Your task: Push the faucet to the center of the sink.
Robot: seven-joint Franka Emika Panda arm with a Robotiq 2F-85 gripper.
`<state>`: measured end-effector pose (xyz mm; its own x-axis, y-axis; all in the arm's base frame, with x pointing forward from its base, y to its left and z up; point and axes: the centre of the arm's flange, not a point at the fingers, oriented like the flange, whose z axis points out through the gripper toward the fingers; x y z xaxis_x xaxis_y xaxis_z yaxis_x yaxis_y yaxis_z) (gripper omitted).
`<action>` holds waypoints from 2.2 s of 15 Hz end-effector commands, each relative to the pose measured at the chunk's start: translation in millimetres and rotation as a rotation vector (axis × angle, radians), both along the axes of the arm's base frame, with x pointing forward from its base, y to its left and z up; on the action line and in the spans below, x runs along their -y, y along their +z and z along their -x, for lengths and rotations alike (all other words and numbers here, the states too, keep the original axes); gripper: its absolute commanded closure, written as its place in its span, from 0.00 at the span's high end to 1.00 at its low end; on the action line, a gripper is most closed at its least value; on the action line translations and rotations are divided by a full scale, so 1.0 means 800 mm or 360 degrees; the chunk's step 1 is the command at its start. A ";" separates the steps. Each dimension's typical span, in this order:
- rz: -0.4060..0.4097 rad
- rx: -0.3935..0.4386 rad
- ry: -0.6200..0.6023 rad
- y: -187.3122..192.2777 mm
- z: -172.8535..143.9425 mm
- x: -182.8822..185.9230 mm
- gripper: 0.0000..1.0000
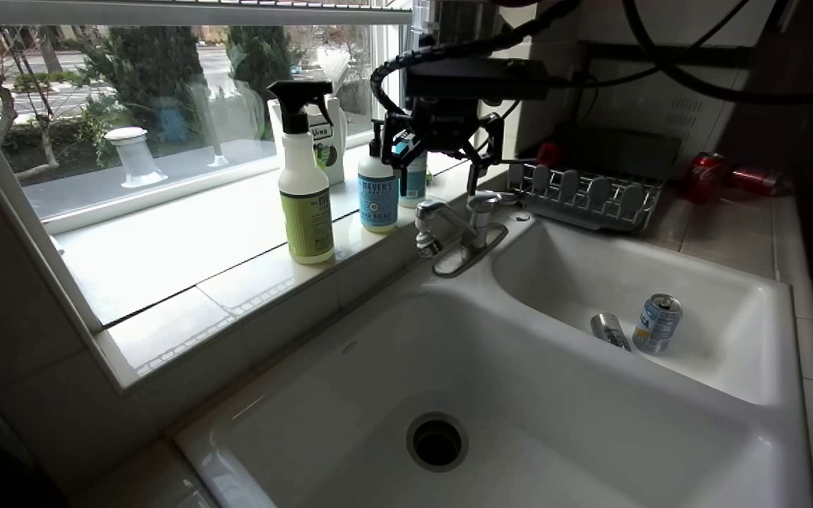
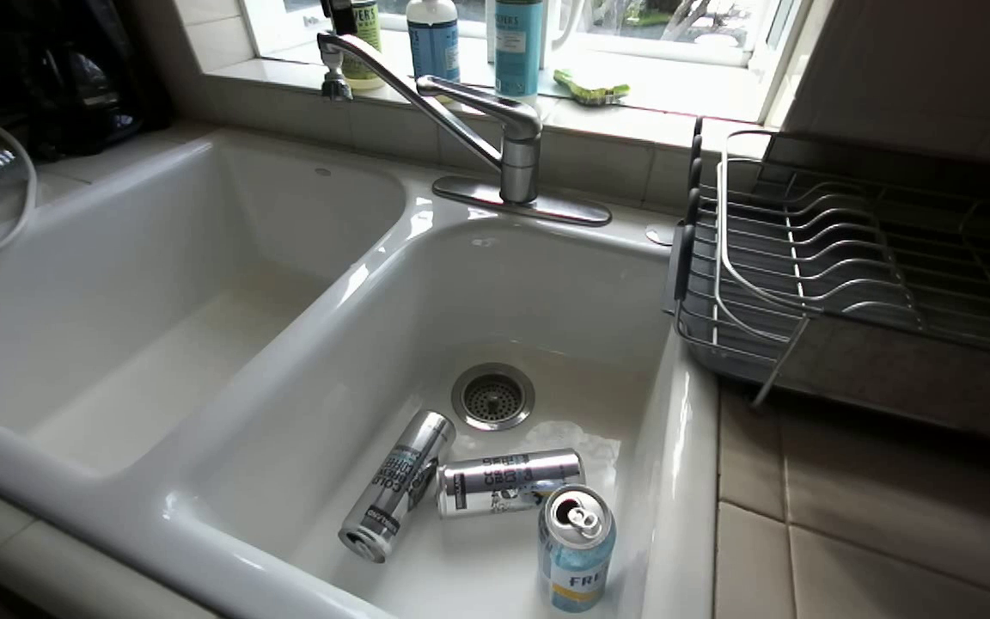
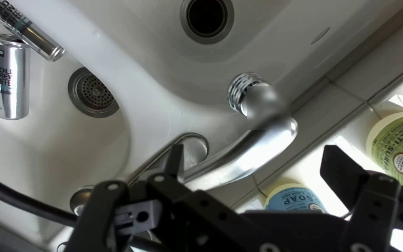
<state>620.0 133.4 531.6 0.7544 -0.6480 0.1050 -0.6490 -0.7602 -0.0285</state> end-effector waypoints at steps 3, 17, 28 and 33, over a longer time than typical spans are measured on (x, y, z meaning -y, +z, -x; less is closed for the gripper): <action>0.0035 -0.0114 -0.0116 -0.013 -0.003 -0.006 1.00; 0.0055 -0.0186 -0.0089 -0.029 0.031 0.007 1.00; 0.0147 -0.0167 0.0122 -0.033 0.054 0.045 1.00; 0.0127 -0.0171 0.0211 -0.035 0.071 0.063 1.00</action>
